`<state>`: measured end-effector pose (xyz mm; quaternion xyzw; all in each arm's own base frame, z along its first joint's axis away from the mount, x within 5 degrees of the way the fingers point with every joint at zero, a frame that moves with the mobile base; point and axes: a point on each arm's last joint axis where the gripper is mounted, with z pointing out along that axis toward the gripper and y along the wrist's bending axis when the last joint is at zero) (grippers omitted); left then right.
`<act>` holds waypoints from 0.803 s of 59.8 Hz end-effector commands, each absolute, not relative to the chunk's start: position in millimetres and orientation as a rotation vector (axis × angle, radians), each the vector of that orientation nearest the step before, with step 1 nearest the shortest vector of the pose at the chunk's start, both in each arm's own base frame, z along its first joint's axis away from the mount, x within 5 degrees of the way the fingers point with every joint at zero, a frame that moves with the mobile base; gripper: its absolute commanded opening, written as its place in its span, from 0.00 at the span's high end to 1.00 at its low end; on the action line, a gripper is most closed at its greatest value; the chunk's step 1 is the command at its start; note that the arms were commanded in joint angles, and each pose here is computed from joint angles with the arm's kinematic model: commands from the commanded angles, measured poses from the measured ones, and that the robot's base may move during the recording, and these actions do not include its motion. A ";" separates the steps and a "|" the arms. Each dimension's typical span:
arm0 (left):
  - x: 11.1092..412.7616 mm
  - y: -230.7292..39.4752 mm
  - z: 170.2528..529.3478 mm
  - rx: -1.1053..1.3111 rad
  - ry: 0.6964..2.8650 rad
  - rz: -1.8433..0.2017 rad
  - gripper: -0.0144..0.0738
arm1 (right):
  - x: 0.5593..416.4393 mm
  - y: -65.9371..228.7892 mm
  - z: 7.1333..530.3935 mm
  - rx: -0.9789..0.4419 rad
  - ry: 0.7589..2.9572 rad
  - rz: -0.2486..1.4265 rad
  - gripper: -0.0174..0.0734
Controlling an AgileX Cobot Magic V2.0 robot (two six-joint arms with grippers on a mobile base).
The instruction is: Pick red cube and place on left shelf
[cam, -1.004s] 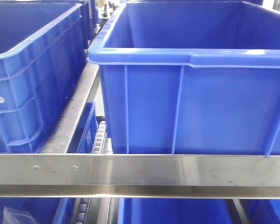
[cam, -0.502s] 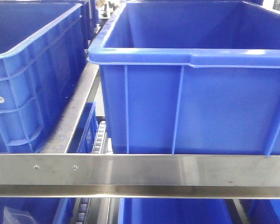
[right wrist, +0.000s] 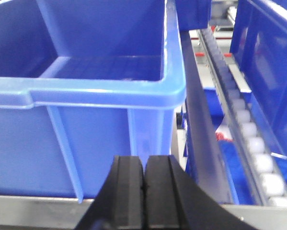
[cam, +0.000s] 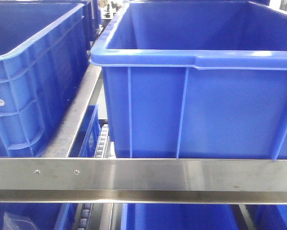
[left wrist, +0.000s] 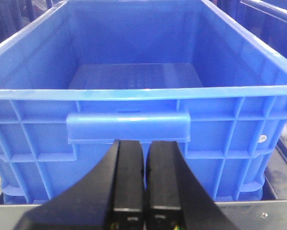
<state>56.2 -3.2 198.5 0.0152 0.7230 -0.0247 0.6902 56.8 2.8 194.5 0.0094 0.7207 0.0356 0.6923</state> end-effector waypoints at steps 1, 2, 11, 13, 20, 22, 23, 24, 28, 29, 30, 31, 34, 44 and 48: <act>56.0 -3.6 199.6 0.035 1.536 -0.066 0.72 | 54.0 0.8 210.7 0.003 1.464 0.029 0.75; 56.0 -3.6 199.6 0.035 1.536 -0.066 0.72 | 54.0 0.8 210.7 -0.002 1.464 0.022 0.75; 56.0 -3.6 199.6 0.035 1.536 -0.066 0.72 | 53.8 0.7 212.4 -0.012 1.445 0.010 0.75; 56.0 -3.6 199.6 0.035 1.536 -0.066 0.72 | 53.7 0.7 212.9 -0.011 1.440 0.010 0.75; 56.0 -3.6 199.6 0.035 1.536 -0.066 0.72 | 53.6 0.8 214.2 -0.016 1.426 0.007 0.75; 56.0 -3.6 199.6 0.035 1.536 -0.066 0.72 | 53.5 0.8 214.3 -0.017 1.425 0.006 0.75; 56.0 -3.6 199.6 0.035 1.536 -0.066 0.72 | 53.5 0.8 214.3 -0.017 1.424 0.006 0.75; 56.0 -3.6 199.6 0.035 1.536 -0.066 0.72 | 53.5 0.8 214.4 -0.017 1.423 0.006 0.75; 56.0 -3.6 199.6 0.035 1.536 -0.066 0.72 | 53.5 0.8 214.4 -0.017 1.423 0.006 0.75; 56.0 -3.6 199.6 0.035 1.536 -0.066 0.72 | 53.5 0.8 214.4 -0.017 1.423 0.006 0.75; 56.0 -3.6 199.6 0.035 1.536 -0.066 0.72 | 53.5 0.8 214.4 -0.017 1.423 0.006 0.75; 56.0 -3.6 199.6 0.035 1.536 -0.066 0.72 | 53.5 0.8 214.4 -0.017 1.423 0.006 0.75; 56.0 -3.6 199.6 0.035 1.536 -0.066 0.72 | 53.5 0.8 214.3 -0.017 1.425 0.006 0.75; 56.0 -3.6 199.6 0.035 1.536 -0.066 0.72 | 53.8 0.8 212.4 -0.017 1.446 0.005 0.75; 56.0 -3.6 199.6 0.035 1.536 -0.066 0.72 | 53.8 0.8 212.3 -0.017 1.447 0.005 0.75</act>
